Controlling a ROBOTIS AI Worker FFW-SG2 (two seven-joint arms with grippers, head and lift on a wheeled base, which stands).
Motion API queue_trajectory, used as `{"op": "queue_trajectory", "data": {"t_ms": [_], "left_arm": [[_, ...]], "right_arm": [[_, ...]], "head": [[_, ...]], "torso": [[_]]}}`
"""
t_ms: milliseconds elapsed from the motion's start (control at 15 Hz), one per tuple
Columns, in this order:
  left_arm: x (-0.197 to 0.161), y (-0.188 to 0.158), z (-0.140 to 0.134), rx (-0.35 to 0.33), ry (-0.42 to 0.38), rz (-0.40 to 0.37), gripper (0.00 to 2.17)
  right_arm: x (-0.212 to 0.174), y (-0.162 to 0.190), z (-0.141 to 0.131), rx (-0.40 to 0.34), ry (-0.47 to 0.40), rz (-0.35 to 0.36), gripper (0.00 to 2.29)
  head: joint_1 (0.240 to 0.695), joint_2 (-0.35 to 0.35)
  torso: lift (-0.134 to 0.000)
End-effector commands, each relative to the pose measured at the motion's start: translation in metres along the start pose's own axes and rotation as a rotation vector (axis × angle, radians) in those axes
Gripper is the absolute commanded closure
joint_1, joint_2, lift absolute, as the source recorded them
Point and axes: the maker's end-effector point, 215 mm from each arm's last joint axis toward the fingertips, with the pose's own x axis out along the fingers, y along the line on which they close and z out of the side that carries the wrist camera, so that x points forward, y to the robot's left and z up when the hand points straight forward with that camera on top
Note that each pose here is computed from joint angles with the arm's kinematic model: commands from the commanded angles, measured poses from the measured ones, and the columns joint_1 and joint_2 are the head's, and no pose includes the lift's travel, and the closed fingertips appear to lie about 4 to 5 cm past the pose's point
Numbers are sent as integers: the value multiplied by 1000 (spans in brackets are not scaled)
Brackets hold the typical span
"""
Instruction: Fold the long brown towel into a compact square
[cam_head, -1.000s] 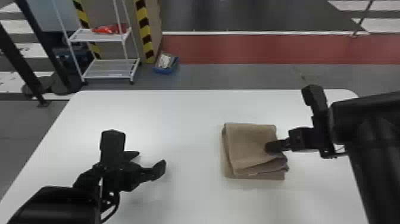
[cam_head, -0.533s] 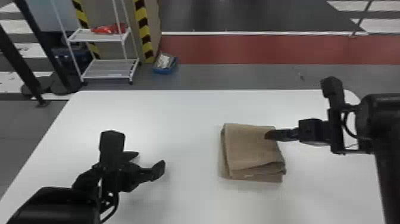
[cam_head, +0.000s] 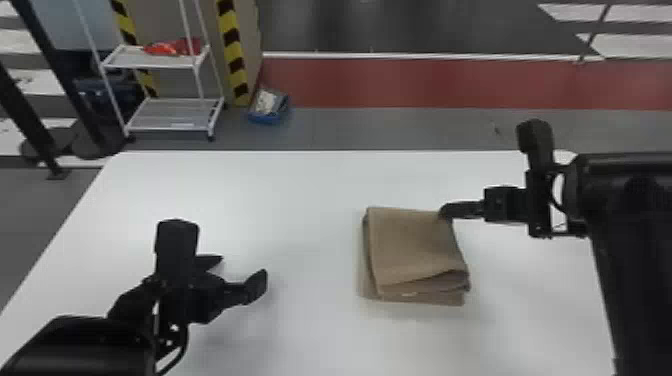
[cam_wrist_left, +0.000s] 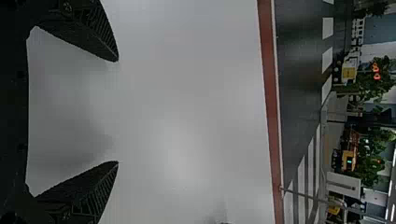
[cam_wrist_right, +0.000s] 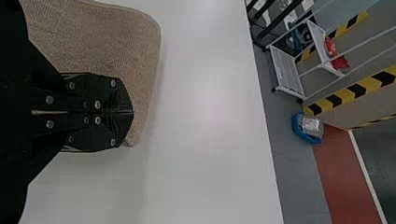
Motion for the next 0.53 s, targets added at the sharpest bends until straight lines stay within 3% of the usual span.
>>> {"op": "queue_trajectory", "data": {"t_ms": [0,333,467], "left_arm": [[0,0,1,0,-3,0,100],[1,1,1,0,-1,0,100],[0,3,1,-1,-1,3,100]], "right_arm": [[13,-2,-7,-28,25,-13,1332],[15,-13,-20,-60,67,-70,1332],[6,-4,-17,-39,24,-29,1332]], "head": [[695,1],[695,5],[695,1]], "torso": [[-124],[-124],[-124]]}}
